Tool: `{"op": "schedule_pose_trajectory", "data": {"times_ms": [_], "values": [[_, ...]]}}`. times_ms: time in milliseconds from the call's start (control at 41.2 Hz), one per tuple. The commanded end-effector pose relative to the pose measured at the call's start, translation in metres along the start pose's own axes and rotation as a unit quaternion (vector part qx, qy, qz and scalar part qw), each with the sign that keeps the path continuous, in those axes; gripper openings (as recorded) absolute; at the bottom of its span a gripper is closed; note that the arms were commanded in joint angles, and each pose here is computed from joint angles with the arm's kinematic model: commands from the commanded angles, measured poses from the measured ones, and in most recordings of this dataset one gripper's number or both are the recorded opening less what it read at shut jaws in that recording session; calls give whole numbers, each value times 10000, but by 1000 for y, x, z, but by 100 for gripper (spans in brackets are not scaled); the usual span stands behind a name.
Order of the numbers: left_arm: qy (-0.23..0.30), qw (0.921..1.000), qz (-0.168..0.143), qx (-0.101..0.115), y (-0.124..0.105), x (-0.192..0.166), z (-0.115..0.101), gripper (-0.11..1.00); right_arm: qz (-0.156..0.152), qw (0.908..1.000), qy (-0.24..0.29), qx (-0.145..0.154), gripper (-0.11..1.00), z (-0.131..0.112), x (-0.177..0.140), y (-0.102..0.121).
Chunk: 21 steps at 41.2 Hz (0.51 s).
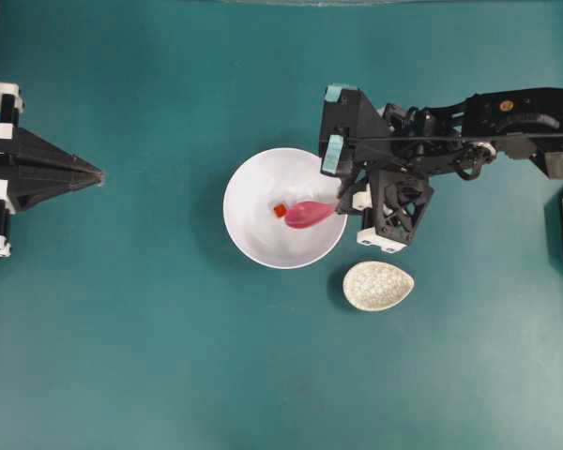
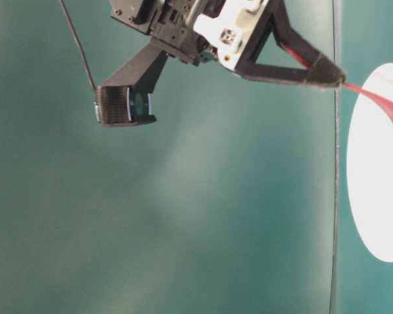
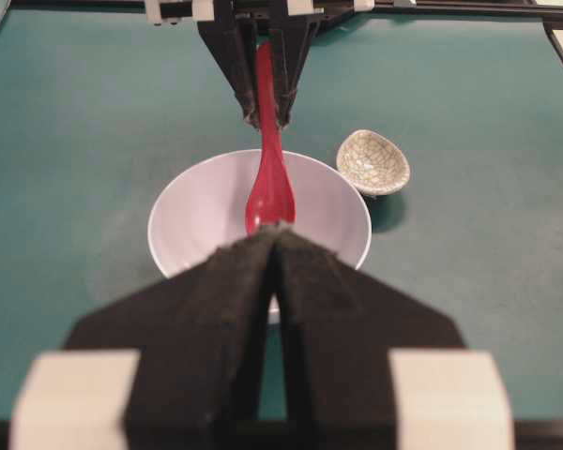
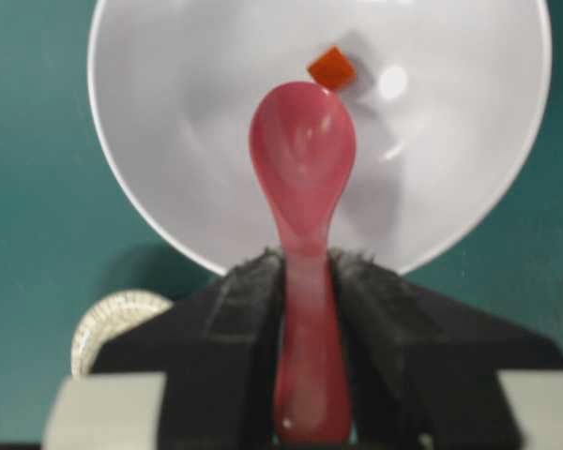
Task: Grip the spoon and scoop the red block from the bowl with right arm.
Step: 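Lower the spoon into the bowl and slide it under the red cube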
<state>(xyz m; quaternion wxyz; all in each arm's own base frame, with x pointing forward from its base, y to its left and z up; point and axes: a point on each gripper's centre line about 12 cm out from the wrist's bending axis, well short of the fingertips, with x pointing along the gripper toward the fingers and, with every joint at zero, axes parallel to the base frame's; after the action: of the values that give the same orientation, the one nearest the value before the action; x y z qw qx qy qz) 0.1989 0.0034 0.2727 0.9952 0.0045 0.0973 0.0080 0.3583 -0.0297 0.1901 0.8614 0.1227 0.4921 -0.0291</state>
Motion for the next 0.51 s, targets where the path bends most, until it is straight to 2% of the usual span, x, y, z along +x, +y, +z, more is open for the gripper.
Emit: {"op": "schedule_pose_trajectory", "data": {"times_ms": [0,485], "values": [[-161,9999,17,13,1,1,12,0,0,10000,-84,-2,25,4,-4,0],[-169,9999,17,28,1,1,12,0,-79,9999,-114,-51,25,6,11,-3]]}}
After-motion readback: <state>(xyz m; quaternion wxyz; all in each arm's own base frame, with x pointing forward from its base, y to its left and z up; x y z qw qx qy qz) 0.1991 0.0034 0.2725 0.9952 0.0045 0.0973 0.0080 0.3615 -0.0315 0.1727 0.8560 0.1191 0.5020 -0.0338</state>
